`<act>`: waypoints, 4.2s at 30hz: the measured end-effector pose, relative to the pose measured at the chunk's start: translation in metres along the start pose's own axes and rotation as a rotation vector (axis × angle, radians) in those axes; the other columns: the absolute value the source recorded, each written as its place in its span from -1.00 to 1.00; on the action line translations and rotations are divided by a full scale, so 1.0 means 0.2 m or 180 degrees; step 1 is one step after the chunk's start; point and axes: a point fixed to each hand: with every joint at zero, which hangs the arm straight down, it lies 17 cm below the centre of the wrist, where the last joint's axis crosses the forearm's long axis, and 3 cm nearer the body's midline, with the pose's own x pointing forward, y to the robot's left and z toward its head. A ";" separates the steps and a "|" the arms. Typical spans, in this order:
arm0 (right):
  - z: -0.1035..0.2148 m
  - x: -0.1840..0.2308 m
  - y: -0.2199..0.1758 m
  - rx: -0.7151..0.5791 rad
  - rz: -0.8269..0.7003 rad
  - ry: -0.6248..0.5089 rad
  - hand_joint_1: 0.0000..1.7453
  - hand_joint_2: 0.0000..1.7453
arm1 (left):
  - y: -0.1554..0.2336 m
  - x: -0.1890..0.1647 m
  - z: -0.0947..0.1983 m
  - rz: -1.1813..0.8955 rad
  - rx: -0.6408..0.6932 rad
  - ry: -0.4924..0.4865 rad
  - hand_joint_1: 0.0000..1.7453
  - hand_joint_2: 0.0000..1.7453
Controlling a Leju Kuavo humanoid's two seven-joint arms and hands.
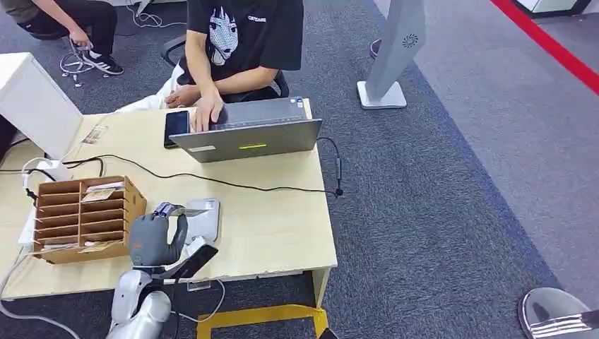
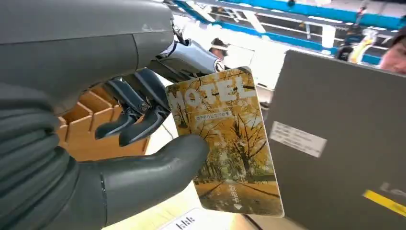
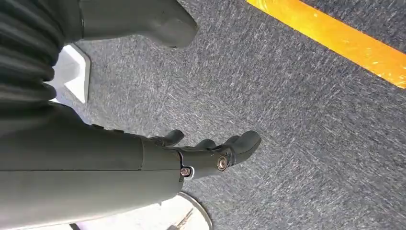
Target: Pass the card to the sensor for recognition and then transmit it.
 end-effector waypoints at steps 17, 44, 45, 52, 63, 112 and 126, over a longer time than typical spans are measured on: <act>0.00 0.00 0.00 -0.0038 -0.0049 -0.0078 -1.00 1.00 | -0.22 -0.15 0.15 0.0276 -0.0373 0.0697 1.00 1.00; 0.01 0.04 -0.01 -0.0071 -0.0116 -0.0156 -1.00 1.00 | -0.21 -0.05 0.01 0.0126 -0.0415 0.0387 1.00 1.00; 0.01 0.04 -0.01 -0.0072 -0.0116 -0.0156 -1.00 1.00 | -0.21 -0.05 0.01 0.0124 -0.0404 0.0381 1.00 1.00; 0.01 -0.02 0.01 -0.0066 -0.0130 -0.0053 -1.00 1.00 | 0.03 -0.06 -0.09 0.0287 0.0100 0.0340 1.00 1.00; 0.03 -0.21 0.06 0.0020 -0.0024 0.0163 -1.00 1.00 | 0.81 -0.48 -0.15 -0.1332 0.0765 0.0350 1.00 1.00; -0.01 -0.15 -0.03 -0.0020 -0.0044 0.0173 -1.00 1.00 | 1.04 0.34 -0.36 -0.1822 0.1332 -0.1100 -1.00 1.00; 0.01 -0.22 0.00 -0.0046 -0.0208 0.0275 -1.00 1.00 | 0.94 0.19 -0.30 -0.0305 0.0982 -0.0386 -1.00 1.00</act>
